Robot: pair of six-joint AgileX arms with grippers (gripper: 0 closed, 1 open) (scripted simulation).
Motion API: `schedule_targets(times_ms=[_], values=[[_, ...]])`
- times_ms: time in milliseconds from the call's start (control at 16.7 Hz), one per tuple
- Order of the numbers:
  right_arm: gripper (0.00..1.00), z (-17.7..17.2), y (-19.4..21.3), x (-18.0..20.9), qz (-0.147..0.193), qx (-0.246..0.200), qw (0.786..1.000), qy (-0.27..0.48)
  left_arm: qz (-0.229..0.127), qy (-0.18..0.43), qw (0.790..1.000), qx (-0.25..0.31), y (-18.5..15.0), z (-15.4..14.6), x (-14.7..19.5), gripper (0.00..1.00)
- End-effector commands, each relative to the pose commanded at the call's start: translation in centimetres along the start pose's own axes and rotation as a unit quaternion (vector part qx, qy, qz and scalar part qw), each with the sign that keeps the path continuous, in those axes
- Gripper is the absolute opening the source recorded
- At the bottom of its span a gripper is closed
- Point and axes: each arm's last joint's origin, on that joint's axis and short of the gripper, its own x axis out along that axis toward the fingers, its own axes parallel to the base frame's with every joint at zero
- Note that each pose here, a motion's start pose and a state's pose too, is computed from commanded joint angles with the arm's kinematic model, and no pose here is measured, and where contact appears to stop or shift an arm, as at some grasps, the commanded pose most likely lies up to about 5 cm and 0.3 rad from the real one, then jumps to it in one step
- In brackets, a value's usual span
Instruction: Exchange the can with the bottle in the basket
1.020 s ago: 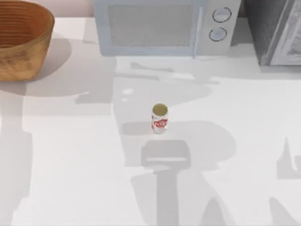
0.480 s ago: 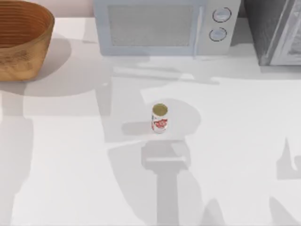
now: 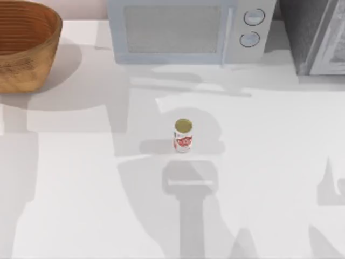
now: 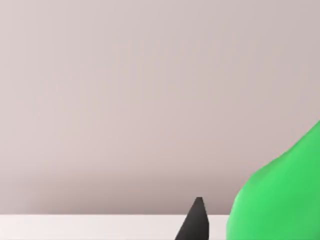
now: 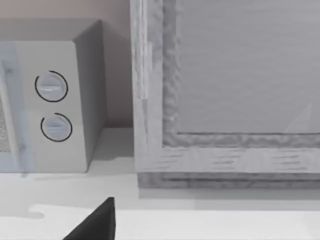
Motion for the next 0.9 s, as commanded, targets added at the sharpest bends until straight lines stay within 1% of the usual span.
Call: schedule_targets(times_ms=[660, 720, 900], values=[[1.0, 0.0, 0.0, 0.0, 0.0, 0.0, 1.0, 0.0, 0.0, 0.0, 1.0, 0.0, 0.0, 0.0, 0.0, 0.98], [1.0, 0.0, 0.0, 0.0, 0.0, 0.0, 1.0, 0.0, 0.0, 0.0, 1.0, 0.0, 0.0, 0.0, 0.0, 1.0], [1.0, 0.0, 0.0, 0.0, 0.0, 0.0, 1.0, 0.0, 0.0, 0.0, 1.0, 0.0, 0.0, 0.0, 0.0, 1.0]])
